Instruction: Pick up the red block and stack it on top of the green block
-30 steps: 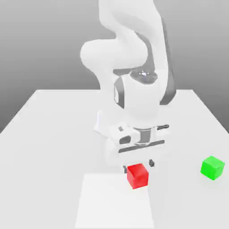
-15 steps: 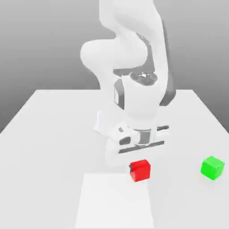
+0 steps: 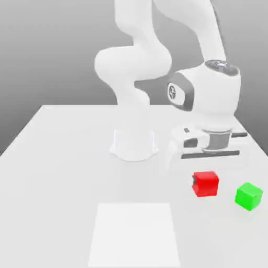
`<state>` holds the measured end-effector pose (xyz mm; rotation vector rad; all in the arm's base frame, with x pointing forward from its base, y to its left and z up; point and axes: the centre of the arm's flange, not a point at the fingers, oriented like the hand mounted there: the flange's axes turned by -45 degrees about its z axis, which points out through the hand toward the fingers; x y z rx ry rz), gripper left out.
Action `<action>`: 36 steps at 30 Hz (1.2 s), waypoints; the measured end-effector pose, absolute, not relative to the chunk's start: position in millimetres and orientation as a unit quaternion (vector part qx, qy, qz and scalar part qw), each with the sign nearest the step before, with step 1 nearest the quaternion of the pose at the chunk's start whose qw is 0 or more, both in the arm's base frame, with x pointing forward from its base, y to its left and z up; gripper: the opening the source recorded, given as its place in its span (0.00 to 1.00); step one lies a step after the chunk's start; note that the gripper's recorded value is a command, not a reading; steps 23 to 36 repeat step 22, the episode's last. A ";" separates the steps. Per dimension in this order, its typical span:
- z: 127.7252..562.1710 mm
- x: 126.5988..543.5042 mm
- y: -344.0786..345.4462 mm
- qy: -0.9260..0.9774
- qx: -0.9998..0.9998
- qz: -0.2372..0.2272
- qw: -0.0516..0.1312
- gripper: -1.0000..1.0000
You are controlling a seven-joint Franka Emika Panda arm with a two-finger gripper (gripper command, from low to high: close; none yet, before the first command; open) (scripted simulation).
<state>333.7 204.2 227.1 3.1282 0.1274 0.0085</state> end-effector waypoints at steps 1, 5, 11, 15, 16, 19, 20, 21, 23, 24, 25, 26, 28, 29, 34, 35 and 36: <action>228.4 331.4 213.8 0.031 1.000 0.003 0.005 0.00; 233.9 319.5 252.2 -0.009 1.000 0.003 0.004 0.00; 242.9 294.2 307.6 -0.071 0.997 0.002 0.001 0.00; 229.5 284.4 328.8 -0.098 0.995 0.001 -0.001 0.00; 219.6 285.4 328.9 -0.101 0.995 0.002 -0.001 0.00; 187.4 284.3 328.7 -0.102 0.995 0.001 -0.001 1.00; 187.4 284.3 328.7 -0.102 0.995 0.001 -0.001 1.00; 187.4 284.3 328.7 -0.102 0.995 0.001 -0.001 1.00; 187.4 284.3 328.7 -0.102 0.995 0.001 -0.001 1.00; 187.4 284.3 328.7 -0.102 0.995 0.001 -0.001 1.00; 187.4 284.3 328.7 -0.102 0.995 0.001 -0.001 1.00; 187.4 284.3 328.7 -0.102 0.995 0.001 -0.001 1.00; 187.4 284.3 328.7 -0.102 0.995 0.001 -0.001 1.00; 187.4 284.3 328.7 -0.102 0.995 0.001 -0.001 1.00; 187.4 284.3 328.7 -0.102 0.995 0.001 -0.001 1.00; 187.4 284.3 328.7 -0.102 0.995 0.001 -0.001 1.00; 187.4 284.3 328.7 -0.102 0.995 0.001 -0.001 1.00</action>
